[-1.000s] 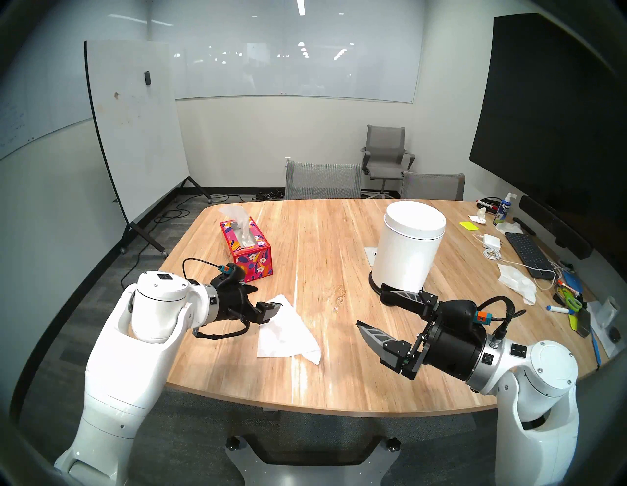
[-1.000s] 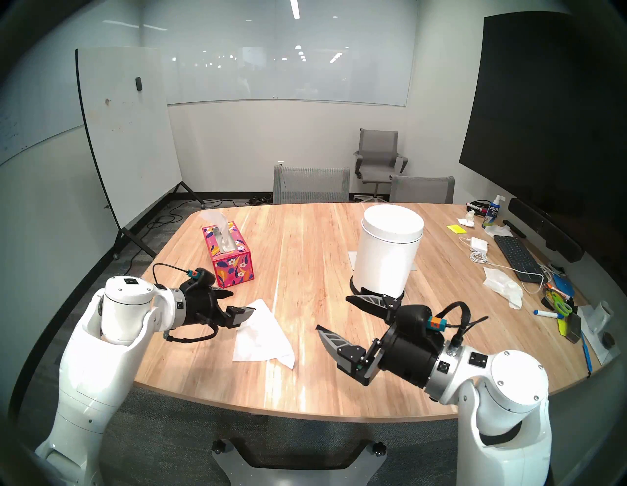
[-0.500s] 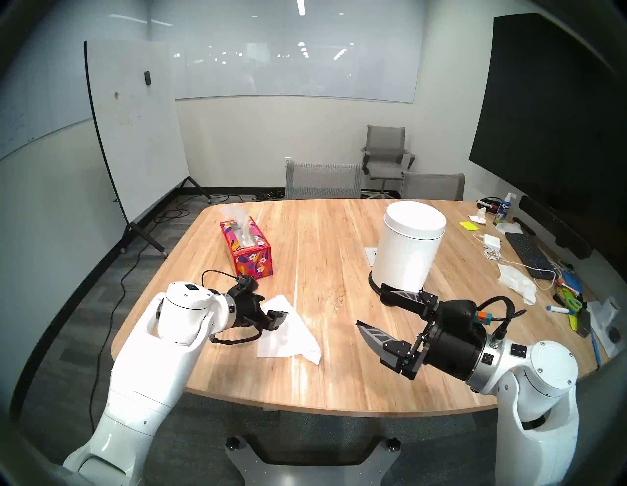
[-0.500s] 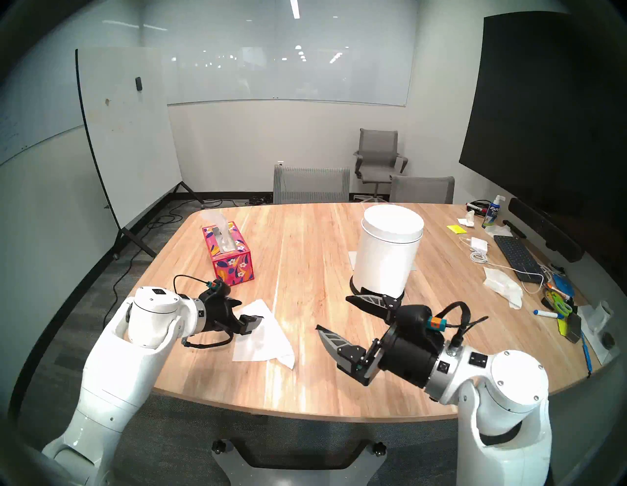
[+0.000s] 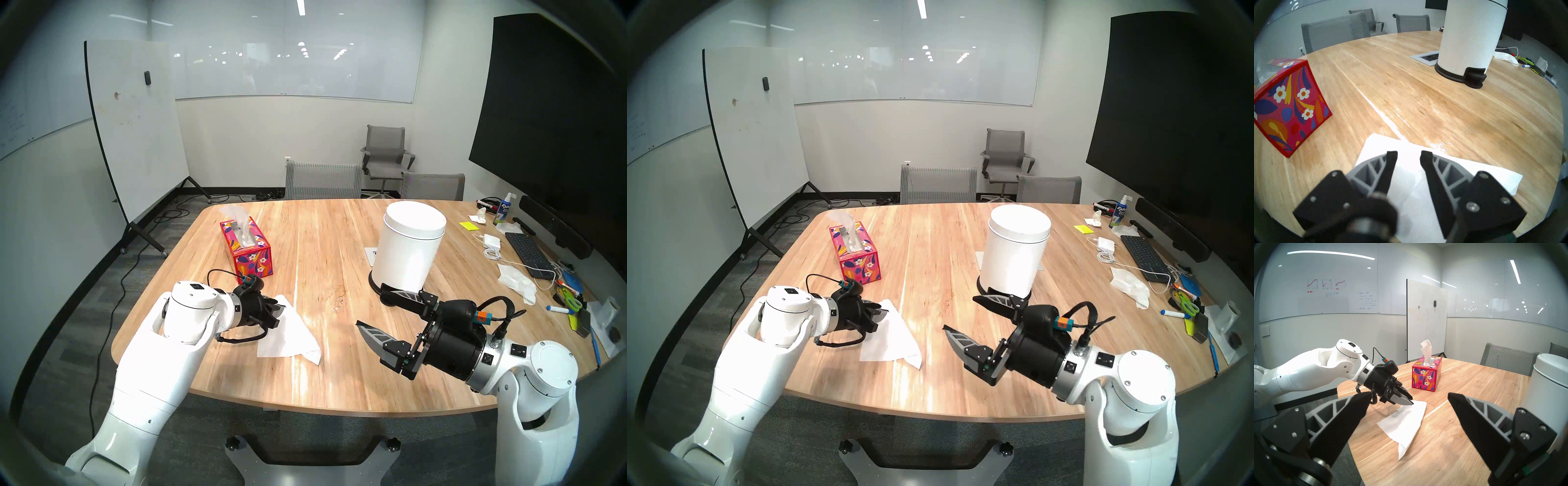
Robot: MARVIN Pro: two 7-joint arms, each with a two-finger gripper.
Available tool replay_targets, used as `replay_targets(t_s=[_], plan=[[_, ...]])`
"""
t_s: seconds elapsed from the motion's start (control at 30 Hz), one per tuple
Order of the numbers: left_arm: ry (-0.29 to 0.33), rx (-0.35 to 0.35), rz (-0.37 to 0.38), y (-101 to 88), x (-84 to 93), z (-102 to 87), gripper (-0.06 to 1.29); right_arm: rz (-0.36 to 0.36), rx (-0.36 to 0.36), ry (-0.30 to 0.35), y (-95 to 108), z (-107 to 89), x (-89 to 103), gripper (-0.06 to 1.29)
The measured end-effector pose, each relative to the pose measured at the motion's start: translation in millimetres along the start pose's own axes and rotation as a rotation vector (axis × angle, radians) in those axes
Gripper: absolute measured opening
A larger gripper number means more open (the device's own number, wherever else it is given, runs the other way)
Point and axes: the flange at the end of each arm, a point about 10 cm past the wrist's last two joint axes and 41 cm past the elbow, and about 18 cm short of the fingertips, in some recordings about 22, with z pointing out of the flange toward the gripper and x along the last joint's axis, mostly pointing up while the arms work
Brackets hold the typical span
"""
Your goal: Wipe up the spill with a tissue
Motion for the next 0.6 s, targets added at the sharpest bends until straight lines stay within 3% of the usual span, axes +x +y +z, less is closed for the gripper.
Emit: replay_targets(t_s=[0.07, 0.2, 0.6], plan=[[0.001, -0.003, 0.0, 0.9, -0.6, -1.0, 0.49, 0.0, 0.0, 0.0, 0.0, 0.0, 0.0, 1.22], [-0.005, -0.008, -0.001, 2.8, -5.5, -2.5, 0.61, 0.0, 0.0, 0.0, 0.0, 0.0, 0.0, 1.22], [-0.028, -0.003, 0.007, 3.6, -23.0, -2.5, 0.63, 0.0, 0.0, 0.0, 0.0, 0.0, 0.0, 1.22]])
